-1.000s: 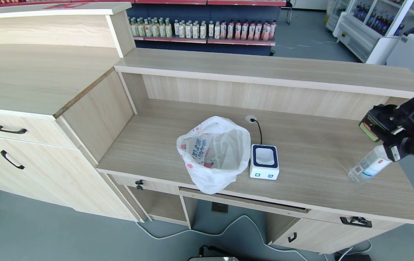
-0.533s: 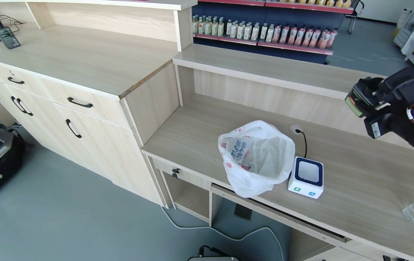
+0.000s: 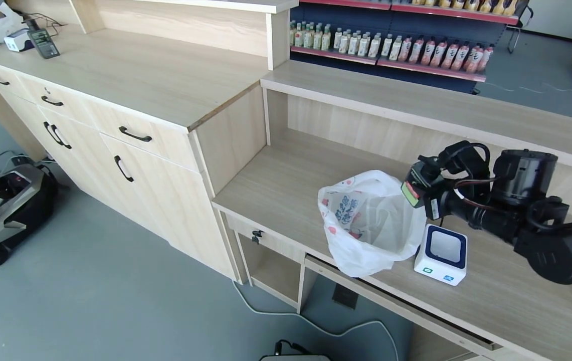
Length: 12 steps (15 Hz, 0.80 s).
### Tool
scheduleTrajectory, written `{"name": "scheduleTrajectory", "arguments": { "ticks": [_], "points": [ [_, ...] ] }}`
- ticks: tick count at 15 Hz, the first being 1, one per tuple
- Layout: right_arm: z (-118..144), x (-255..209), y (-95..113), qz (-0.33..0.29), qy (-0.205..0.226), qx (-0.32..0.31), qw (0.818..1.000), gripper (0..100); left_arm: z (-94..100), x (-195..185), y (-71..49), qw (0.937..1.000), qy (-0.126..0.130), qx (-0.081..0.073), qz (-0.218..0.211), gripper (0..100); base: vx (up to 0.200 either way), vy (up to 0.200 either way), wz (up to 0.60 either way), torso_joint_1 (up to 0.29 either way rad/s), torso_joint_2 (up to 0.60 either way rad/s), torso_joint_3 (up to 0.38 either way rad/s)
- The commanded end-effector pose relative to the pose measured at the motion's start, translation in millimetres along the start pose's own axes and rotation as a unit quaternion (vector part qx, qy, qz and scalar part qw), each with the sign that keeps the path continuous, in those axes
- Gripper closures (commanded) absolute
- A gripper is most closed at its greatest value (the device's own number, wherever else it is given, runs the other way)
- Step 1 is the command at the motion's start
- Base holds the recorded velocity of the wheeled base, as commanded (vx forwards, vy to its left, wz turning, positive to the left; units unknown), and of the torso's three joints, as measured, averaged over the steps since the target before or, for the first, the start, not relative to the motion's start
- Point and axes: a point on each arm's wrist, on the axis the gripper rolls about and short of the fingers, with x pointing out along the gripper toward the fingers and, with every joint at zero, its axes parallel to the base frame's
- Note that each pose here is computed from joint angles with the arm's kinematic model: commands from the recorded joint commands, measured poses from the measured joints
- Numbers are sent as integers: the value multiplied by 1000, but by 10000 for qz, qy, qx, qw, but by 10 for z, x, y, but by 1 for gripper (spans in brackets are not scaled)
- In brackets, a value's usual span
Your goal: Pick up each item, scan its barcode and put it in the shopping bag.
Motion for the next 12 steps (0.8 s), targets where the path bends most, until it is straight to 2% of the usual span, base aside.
{"name": "scheduleTrajectory", "arguments": {
  "ticks": [1,5,12],
  "points": [
    [-341,356,135,176,458,8,9988,100,-1,0,0,10000,0,-5,-1,0,0,0,0,0,0,0],
    [-594,670,216,207,666,386,9968,100,3,-1,0,10000,-8,-5,-2,0,0,0,0,0,0,0],
    [-770,886,293,246,782,450,9956,100,-1,0,0,10000,0,3,-1,0,0,0,0,0,0,0]
  ]
}}
